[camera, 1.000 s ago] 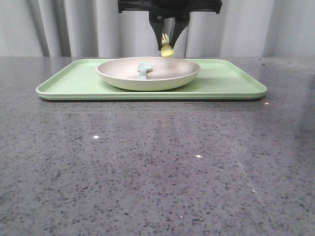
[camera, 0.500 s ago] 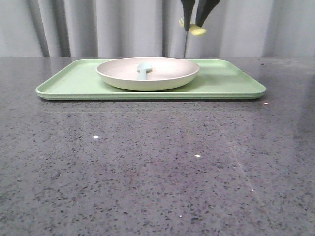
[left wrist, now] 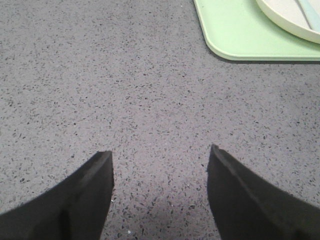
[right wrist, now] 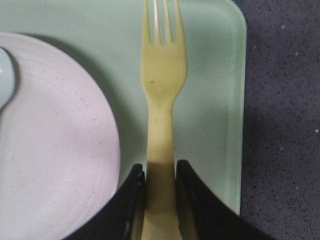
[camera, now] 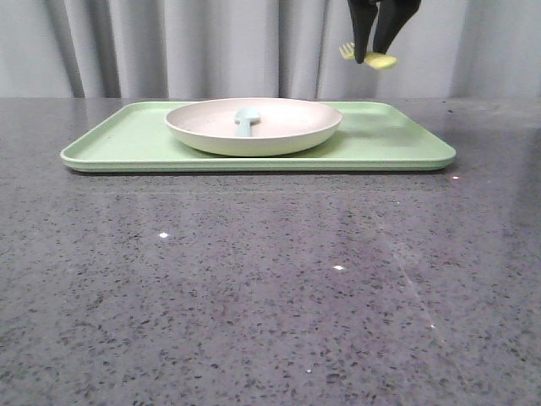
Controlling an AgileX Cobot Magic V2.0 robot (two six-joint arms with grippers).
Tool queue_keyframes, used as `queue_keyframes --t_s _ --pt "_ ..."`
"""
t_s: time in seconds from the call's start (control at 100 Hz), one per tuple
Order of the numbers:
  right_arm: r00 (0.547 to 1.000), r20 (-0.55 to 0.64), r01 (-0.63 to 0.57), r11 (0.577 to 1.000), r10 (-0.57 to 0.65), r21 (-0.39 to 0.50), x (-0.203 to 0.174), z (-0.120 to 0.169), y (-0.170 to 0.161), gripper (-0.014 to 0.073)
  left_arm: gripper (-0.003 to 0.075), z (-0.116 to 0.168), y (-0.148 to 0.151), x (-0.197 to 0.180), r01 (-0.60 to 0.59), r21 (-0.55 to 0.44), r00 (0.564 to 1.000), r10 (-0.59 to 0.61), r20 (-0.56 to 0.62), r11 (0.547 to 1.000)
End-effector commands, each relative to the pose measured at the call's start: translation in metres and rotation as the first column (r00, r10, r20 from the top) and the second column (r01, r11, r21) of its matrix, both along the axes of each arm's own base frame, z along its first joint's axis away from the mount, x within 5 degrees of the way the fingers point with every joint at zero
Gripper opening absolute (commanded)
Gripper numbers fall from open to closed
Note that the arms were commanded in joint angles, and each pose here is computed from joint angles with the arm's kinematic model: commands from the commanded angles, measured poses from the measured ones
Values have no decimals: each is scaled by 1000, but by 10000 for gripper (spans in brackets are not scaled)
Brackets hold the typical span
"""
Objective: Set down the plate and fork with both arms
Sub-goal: 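Lower the fork onto the tray beside the plate and open, then raise the right gripper away from the tray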
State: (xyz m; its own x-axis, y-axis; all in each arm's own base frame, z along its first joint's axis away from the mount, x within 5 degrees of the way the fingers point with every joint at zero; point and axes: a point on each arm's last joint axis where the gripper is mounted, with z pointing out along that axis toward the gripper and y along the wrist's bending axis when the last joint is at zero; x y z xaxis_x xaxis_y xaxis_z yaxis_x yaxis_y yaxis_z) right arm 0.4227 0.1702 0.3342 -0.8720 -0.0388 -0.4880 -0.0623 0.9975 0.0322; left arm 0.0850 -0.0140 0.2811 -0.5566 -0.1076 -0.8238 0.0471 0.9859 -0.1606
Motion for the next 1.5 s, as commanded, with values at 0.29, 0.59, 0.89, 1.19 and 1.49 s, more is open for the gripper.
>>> queue_keyframes --t_s 0.29,0.59,0.89,1.19,1.49 --pt "996 92 -21 999 18 32 -13 8 -12 94 410 14 -1 3 2 -31 996 1 89 1000" --pt "998 63 -26 998 23 51 -20 -25 -17 94 410 14 -1 4 3 -33 995 0 95 999" --pt "997 69 -32 997 28 63 -20 -37 -16 94 410 15 -2 4 5 -35 994 -1 106 999" --pt "998 64 -31 997 27 64 -20 -37 -16 170 410 15 -2 4 5 -35 994 -1 106 999" --pt "997 68 -31 997 27 65 -21 -35 -16 367 410 15 -2 4 5 -35 994 -1 106 999"
